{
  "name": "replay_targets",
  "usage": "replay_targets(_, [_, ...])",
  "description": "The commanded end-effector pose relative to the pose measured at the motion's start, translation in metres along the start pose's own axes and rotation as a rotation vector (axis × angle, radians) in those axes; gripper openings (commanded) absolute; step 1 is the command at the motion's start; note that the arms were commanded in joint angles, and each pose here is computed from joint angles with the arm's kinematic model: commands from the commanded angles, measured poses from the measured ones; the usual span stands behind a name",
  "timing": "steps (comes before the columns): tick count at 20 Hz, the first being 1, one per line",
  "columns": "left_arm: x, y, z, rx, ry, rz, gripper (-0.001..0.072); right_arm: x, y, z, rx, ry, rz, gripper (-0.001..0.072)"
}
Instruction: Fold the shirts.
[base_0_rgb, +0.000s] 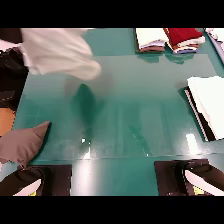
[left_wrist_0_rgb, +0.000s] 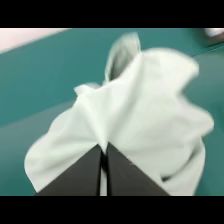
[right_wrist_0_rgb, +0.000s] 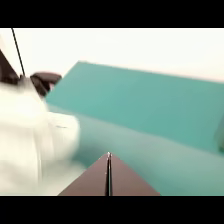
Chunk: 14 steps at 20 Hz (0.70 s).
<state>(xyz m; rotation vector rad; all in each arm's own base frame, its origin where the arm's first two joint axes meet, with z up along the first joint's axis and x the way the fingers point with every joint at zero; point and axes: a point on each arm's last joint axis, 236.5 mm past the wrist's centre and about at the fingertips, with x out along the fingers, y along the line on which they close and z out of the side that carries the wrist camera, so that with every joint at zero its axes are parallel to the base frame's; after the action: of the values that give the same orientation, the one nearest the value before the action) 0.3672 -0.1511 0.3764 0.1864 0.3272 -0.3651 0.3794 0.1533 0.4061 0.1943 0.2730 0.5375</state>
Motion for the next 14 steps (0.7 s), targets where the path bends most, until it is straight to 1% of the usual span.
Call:
replay_targets(1, [0.011, -0.117, 0.016, 0.121, -0.05, -0.276, 0.0024, -0.009, 0.003, 0.026, -0.057, -0.033, -0.016, 0.0016])
replay_targets(5, [0.06, -0.264, -0.058, 0.231, 0.136, -0.631, 0.0026, -0.027, -0.013, 0.04, -0.156, -0.015, -0.128, 0.0016])
replay_targets(6, [0.071, -0.29, -0.075, 0.223, 0.176, -0.694, 0.0053, -0.029, -0.015, 0.04, -0.163, -0.011, -0.138, 0.0017])
replay_targets(7, [0.083, -0.303, -0.088, 0.198, 0.207, -0.721, 0.0302, -0.029, -0.017, 0.038, -0.166, -0.004, -0.148, 0.0016])
replay_targets(8, [0.097, -0.308, -0.1, 0.186, 0.238, -0.72, 0.0469, -0.029, -0.018, 0.035, -0.164, 0.003, -0.151, 0.0016])
replay_targets(10, [0.125, -0.29, -0.118, 0.173, 0.294, -0.666, 0.0464, -0.028, -0.02, 0.027, -0.157, 0.02, -0.152, 0.0016])
replay_targets(11, [0.138, -0.271, -0.122, 0.136, 0.318, -0.628, 0.0465, -0.025, -0.022, 0.023, -0.153, 0.03, -0.152, 0.0016])
replay_targets(14, [0.183, -0.188, -0.144, -0.043, 0.408, -0.466, 0.0464, -0.019, -0.026, 0.012, -0.142, 0.06, -0.152, 0.0016])
